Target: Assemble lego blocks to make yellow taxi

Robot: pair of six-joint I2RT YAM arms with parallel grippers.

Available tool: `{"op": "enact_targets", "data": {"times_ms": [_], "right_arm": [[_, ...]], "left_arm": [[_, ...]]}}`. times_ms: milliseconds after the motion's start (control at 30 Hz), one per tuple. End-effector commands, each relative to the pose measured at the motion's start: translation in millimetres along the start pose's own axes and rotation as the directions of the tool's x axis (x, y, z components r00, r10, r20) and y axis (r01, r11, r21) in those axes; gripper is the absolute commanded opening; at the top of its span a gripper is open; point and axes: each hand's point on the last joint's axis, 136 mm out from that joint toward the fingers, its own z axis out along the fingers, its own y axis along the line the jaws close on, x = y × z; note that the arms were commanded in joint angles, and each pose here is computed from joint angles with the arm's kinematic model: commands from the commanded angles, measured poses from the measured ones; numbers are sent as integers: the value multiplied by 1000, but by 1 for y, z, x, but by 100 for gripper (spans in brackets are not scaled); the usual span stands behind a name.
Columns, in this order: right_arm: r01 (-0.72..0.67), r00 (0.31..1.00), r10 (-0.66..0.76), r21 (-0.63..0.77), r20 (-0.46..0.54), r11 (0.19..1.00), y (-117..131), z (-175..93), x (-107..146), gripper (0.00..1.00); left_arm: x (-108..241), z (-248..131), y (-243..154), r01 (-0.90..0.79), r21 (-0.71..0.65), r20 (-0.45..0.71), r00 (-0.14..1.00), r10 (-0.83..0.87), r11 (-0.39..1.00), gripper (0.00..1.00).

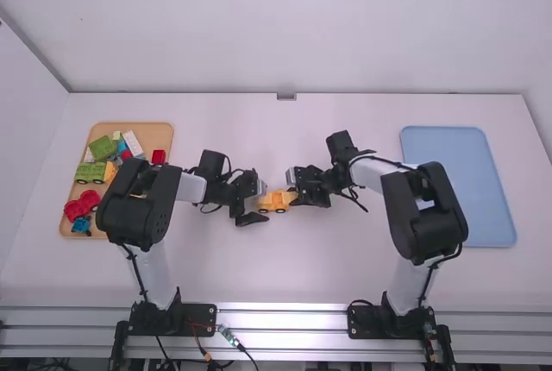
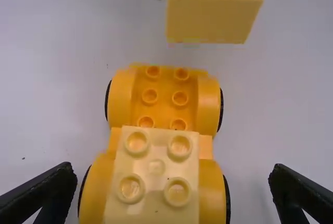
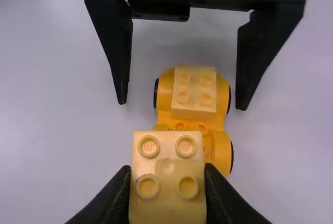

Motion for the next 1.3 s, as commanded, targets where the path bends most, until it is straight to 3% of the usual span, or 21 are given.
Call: {"op": "enact_targets", "data": {"times_ms": [0,233,433,833,1267], "right_arm": [[28,999,-28,-4,16,1000,-4,1,-5,0],[31,999,-31,-4,18,1000,-4,1,-6,0],[36,999,-36,-12,17,999,-2,4,-8,0],[33,999,-33,-12,20,999,-2,3,-8,0],[36,999,-36,-12,-5,999,-2,7,-6,0]], "left_arm": [[-6,0,1,-22,13,37,999,22,1000,98],[-4,0,2,-18,8,30,999,18,1000,96],[-2,3,-2,-18,17,26,1000,17,1000,84],[12,6,-8,-11,11,-28,1000,12,1000,80],[11,5,-5,-6,6,-28,1000,6,1000,60]]}}
